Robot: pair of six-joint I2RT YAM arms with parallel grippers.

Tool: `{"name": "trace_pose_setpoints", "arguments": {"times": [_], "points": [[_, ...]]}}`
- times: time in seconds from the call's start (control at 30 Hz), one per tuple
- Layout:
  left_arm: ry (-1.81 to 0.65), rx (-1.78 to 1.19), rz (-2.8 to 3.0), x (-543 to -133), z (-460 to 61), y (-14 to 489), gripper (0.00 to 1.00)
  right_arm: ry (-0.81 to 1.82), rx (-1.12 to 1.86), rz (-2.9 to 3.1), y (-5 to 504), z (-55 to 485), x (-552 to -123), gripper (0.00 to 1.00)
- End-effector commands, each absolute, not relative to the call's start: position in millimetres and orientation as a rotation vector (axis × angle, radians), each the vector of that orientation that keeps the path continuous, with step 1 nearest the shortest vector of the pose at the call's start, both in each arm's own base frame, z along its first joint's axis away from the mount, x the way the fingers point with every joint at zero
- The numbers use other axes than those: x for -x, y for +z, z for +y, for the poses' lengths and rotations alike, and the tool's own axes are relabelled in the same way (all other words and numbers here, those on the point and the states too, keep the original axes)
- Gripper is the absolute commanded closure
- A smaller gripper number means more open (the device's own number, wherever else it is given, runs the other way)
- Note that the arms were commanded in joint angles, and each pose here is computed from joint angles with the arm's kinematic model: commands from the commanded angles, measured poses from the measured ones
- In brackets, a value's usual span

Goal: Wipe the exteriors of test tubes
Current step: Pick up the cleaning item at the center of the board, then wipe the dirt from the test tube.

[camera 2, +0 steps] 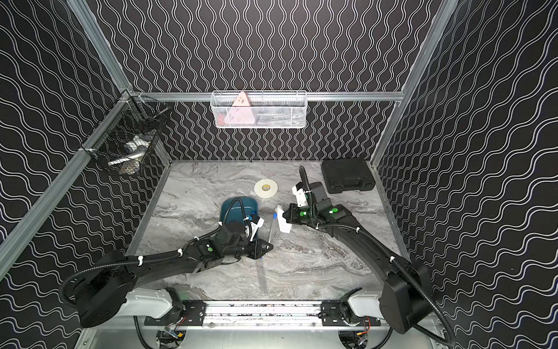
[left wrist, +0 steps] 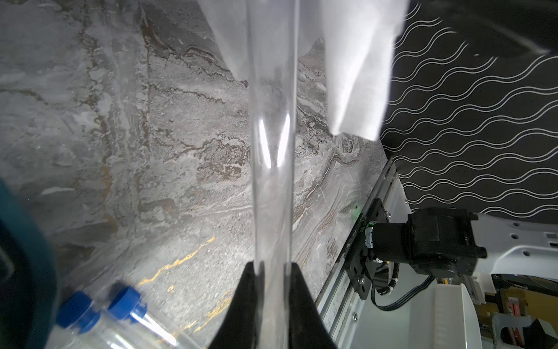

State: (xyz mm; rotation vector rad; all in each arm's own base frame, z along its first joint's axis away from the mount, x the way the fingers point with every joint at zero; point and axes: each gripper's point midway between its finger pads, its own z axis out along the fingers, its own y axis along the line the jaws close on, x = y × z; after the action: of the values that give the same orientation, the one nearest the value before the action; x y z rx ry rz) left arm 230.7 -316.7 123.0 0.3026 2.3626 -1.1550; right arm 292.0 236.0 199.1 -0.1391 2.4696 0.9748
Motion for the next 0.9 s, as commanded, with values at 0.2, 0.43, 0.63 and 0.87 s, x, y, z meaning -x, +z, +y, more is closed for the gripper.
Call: {"name": "trace_pose_setpoints", "arguments": {"times": [0.2,0.43,0.63,0.87], "points": [[-1.218,-0.346,2.276,-240.6,-333.5,145.4,0.86,1.189,0.017,2.460,191.5,248.0,-278.1,1.00],[-1.245,-0.351,2.278,-236.8,-336.1,142.3,0.86,1.283,-0.046,2.422,182.5,254.6,-280.6,0.99],[-1.245,-0.358,2.274,-234.4,-336.3,141.9,0.86,1.273,-0.084,2.413,178.6,253.6,-285.1,0.78],[-1.243,-0.361,2.275,-234.6,-336.9,141.0,0.86,1.331,-0.073,2.386,184.3,259.8,-281.6,0.77]]}}
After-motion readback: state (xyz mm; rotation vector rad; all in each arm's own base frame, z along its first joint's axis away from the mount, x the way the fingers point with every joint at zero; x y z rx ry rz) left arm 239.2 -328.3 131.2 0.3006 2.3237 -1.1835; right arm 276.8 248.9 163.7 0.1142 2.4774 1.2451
